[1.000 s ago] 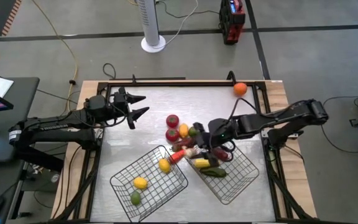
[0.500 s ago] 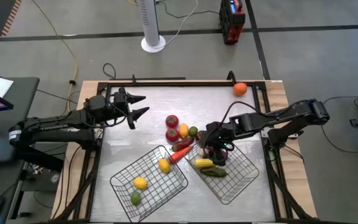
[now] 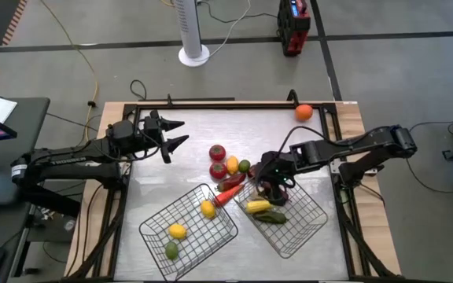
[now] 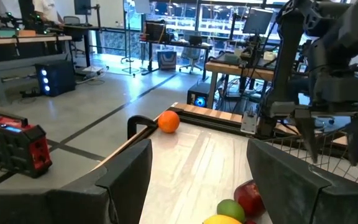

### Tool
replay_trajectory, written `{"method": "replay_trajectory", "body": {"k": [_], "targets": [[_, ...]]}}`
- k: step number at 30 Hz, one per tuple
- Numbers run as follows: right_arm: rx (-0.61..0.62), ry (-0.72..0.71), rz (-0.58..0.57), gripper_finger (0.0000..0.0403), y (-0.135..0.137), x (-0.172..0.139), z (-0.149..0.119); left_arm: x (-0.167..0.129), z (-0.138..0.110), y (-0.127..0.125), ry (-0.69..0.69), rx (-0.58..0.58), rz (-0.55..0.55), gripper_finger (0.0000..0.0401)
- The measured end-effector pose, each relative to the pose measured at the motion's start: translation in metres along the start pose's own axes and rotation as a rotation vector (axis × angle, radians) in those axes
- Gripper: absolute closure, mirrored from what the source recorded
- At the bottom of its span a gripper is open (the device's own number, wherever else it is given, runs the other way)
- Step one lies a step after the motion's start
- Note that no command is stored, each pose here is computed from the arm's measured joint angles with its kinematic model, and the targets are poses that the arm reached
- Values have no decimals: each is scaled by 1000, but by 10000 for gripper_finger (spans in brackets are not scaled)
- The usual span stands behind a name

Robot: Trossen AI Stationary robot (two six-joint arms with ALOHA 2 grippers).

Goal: Sort produce into baskets
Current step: Put the top red tomato into the black wire basket

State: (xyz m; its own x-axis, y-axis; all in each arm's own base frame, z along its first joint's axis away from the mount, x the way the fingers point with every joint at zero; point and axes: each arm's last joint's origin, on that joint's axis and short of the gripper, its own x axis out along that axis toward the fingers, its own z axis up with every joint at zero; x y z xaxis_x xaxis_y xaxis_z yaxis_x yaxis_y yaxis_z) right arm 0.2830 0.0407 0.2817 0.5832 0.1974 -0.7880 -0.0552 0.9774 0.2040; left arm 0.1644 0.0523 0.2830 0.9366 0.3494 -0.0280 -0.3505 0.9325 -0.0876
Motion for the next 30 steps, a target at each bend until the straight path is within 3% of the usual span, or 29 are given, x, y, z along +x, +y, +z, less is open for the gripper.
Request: {"method": "replay_trajectory", "body": {"k": [7, 10, 19, 30], "targets": [[-13, -75, -236, 135, -33, -8, 8, 0, 0, 0, 0, 0, 0, 150], [21, -86, -284, 135, -56, -5, 12, 0, 0, 0, -1, 1, 0, 150], [50, 19, -280, 135, -106, 35, 16, 0, 0, 0, -1, 6, 7, 150], [-1, 2, -265, 135, -109, 34, 38, 0, -1, 1, 8, 26, 26, 150]]}}
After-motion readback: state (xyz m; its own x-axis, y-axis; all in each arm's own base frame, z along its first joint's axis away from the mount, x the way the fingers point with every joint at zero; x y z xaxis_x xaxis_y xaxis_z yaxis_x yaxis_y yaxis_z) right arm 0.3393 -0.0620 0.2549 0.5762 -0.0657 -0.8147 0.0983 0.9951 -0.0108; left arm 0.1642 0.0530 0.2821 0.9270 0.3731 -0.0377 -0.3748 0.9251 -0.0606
